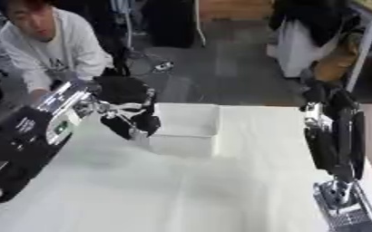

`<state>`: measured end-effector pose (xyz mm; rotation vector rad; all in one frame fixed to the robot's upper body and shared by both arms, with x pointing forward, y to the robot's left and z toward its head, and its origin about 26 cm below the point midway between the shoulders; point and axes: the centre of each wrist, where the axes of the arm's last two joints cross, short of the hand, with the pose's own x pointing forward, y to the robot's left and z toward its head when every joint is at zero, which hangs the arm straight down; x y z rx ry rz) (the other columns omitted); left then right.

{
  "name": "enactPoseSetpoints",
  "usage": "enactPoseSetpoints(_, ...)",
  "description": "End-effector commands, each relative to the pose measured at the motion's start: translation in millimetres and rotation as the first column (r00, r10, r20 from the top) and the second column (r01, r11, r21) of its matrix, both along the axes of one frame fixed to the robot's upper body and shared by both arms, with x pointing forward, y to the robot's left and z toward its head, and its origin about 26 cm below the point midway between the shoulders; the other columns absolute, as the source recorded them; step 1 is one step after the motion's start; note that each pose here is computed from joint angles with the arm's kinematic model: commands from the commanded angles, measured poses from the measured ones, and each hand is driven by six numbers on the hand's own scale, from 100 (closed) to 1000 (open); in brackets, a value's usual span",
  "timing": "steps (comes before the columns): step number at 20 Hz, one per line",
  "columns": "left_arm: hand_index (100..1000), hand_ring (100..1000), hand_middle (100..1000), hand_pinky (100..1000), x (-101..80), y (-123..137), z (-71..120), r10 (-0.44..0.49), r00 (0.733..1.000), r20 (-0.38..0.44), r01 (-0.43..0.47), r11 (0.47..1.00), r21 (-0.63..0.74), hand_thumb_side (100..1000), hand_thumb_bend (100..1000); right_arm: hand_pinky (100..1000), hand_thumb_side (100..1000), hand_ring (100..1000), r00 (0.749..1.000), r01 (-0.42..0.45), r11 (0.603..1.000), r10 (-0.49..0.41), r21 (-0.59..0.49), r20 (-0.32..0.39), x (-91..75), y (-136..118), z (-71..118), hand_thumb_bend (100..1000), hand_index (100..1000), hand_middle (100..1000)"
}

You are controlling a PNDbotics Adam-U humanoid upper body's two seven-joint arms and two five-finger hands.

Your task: Pick up objects on the table and place them in the box.

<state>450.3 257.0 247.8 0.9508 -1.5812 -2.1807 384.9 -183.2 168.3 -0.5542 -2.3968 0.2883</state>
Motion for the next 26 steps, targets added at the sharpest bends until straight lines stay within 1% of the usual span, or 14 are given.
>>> enactPoseSetpoints(1, 289, 100, 100, 100, 1.1, 11.2, 23.3, 0.026, 0.998, 0.059, -0.026, 1.000, 0.006, 423, 100, 287, 893, 441, 1.000, -0.002, 1.000, 0.002, -0.006, 0.026, 0.0, -1.2, 6.9, 150, 717, 521)
enactPoseSetpoints(6, 289, 100, 100, 100, 7.7, 17.2, 25.2, 0.045, 0.996, 0.079, -0.045, 0.999, 0.005, 410, 100, 287, 893, 442, 1.000, -0.007, 1.000, 0.007, -0.008, 0.028, 0.2, 0.1, 7.7, 149, 717, 521)
enactPoseSetpoints(10, 290, 100, 100, 100, 13.9, 20.2, 26.2, 0.052, 0.993, 0.110, -0.052, 0.999, -0.002, 401, 100, 287, 893, 442, 0.999, -0.014, 1.000, 0.015, -0.010, 0.031, 0.4, 2.0, 8.9, 149, 717, 521)
enactPoseSetpoints(18, 292, 100, 100, 100, 32.4, 29.3, 25.6, 0.072, 0.983, 0.170, -0.070, 0.997, -0.019, 403, 100, 286, 893, 441, 0.997, -0.045, 0.999, 0.045, -0.012, 0.066, 1.1, 10.7, 21.2, 148, 718, 521)
enactPoseSetpoints(22, 297, 100, 101, 100, 42.9, 34.5, 20.8, 0.085, 0.976, 0.201, -0.074, 0.995, -0.063, 410, 100, 285, 894, 441, 0.994, -0.066, 0.998, 0.066, -0.009, 0.087, 0.8, 17.1, 28.8, 147, 718, 520)
enactPoseSetpoints(26, 306, 100, 109, 100, 52.4, 41.9, 13.7, 0.143, 0.965, 0.222, -0.121, 0.987, -0.108, 433, 100, 285, 894, 440, 0.991, -0.085, 0.996, 0.085, -0.005, 0.106, 0.0, 23.1, 35.2, 146, 718, 519)
